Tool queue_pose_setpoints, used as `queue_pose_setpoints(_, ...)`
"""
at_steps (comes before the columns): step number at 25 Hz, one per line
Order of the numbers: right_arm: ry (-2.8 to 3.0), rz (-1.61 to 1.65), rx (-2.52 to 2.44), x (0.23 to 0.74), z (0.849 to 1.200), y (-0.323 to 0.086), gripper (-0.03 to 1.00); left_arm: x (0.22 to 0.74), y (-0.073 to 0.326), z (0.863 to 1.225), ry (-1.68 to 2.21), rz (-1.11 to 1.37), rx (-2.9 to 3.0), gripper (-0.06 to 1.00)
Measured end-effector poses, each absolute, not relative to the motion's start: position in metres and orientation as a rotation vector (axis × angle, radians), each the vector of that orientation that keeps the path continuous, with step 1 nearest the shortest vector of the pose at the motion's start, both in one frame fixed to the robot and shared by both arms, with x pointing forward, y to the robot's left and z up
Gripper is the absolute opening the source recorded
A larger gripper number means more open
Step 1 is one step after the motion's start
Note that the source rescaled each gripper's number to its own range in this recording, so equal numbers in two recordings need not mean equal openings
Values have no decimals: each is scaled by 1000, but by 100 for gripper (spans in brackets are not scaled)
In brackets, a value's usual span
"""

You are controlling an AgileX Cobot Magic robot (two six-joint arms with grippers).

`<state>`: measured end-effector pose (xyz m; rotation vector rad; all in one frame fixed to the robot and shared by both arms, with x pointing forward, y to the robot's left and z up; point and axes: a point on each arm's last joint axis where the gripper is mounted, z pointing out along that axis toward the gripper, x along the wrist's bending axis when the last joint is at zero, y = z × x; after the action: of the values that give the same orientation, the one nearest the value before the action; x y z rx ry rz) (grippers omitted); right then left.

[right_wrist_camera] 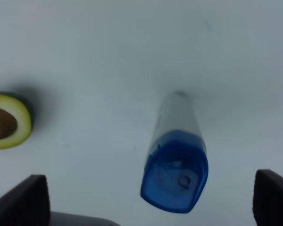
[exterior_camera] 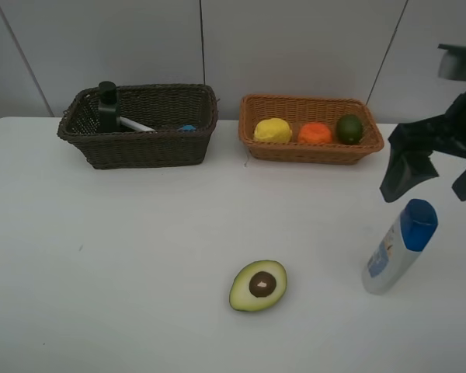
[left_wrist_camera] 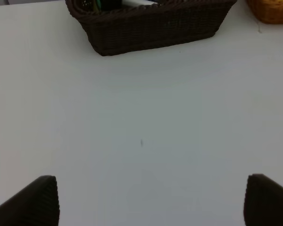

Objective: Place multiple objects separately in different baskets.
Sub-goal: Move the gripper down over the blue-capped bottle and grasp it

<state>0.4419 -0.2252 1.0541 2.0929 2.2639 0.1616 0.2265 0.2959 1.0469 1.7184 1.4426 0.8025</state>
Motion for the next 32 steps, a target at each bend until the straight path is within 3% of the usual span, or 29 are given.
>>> queue_pose_setpoints(5,2294,40,2163,427,1024,-229,93,227,296,1047,1443,803,1718,100)
queue_pose_setpoints(11,2268,133,2150,427,1007,-228,93,227,296,1047,1443,803,1718,100)
queue_pose_setpoints(18,2271,81,2130,438,992,-227,84,227,296,1047,1443,803,1718,100)
queue_pose_setpoints(22,2275,54,2109,444,984,-226,70,227,296,1047,1443,803,1718,100)
queue_pose_setpoints(27,2266,88,2089,447,983,-226,30,227,296,1047,1443,803,1718,100)
queue_pose_setpoints(32,2269,79,2091,446,983,-226,28,227,296,1047,1443,803,1718,100)
